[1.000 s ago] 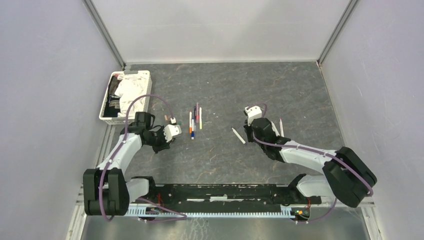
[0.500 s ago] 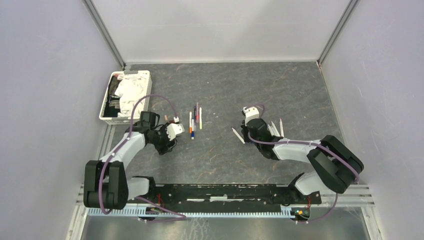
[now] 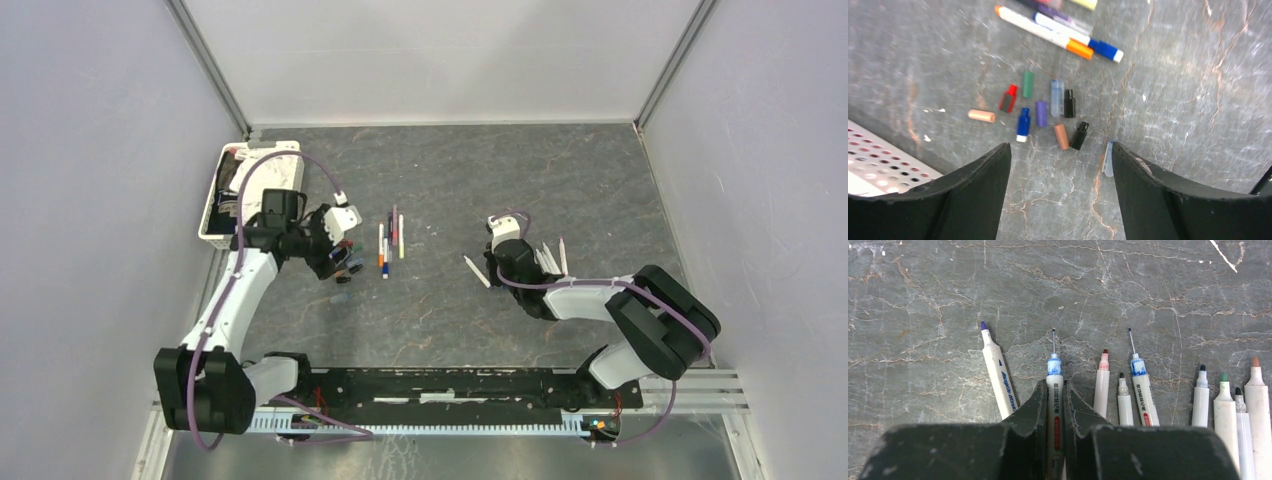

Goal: Open the pen caps
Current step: Place the pen at the center of the board.

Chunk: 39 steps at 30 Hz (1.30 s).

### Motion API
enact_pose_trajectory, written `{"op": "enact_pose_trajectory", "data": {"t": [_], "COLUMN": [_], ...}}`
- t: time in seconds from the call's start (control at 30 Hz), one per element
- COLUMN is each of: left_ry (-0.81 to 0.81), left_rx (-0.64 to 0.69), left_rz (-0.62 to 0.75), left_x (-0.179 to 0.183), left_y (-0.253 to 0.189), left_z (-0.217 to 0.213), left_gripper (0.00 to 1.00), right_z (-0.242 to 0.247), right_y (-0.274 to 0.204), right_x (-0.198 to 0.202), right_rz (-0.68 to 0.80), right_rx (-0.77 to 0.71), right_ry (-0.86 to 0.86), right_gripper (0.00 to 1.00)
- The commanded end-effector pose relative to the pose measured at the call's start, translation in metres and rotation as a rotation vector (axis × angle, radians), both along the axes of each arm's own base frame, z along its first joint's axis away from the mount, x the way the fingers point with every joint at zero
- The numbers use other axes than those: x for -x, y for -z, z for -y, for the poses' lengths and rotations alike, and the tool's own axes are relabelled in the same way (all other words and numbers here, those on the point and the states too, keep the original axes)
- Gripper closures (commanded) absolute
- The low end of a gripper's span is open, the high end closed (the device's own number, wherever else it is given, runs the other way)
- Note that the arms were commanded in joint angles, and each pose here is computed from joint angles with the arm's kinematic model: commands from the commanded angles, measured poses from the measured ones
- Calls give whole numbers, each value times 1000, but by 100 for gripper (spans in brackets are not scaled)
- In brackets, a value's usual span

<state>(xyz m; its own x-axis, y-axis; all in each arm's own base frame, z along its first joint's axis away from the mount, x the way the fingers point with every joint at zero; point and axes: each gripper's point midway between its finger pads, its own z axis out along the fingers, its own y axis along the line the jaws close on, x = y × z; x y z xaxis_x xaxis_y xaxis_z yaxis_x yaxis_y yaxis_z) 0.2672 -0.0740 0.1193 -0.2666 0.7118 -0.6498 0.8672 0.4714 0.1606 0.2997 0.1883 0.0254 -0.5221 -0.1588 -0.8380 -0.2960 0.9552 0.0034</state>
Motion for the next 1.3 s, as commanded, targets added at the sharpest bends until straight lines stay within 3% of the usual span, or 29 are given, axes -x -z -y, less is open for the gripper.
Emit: {"op": "enact_pose_trajectory", "data": {"t": [0.0, 0.13, 0.27, 0.53, 0.67, 0.83, 1.03, 1.27], "left_ry": [-41, -69, -107, -216, -299, -425, -502, -508], "left_rx": [105, 112, 102, 46, 57, 90, 134, 153], "left_rz": [-10, -4, 22, 74, 152, 226, 207, 185], "left_x": [4, 5, 5, -3, -13, -27, -36, -30], "left_y": [-45, -65, -82, -109, -126, -140, -144, -147], "left_z": [14, 13, 8, -10, -19, -29, -34, -32], "left_gripper": [17, 11, 0, 0, 0, 0, 0, 0], "right_z": [1, 1, 1, -8, -34, -101, -175, -208], "right_y": [-4, -4, -8, -59, -98, -117, -97, -59], "right_x": [-9, -11, -11, -25, -39, -57, -77, -87], "right_rz": [36, 37, 38, 118, 167, 147, 43, -49], "right_rx": [-7, 0, 5, -54, -69, -72, -60, -29], "right_ry": [14, 5, -2, 19, -1, -101, -195, -215], "right_gripper": [85, 77, 61, 49, 37, 38, 48, 56]}}
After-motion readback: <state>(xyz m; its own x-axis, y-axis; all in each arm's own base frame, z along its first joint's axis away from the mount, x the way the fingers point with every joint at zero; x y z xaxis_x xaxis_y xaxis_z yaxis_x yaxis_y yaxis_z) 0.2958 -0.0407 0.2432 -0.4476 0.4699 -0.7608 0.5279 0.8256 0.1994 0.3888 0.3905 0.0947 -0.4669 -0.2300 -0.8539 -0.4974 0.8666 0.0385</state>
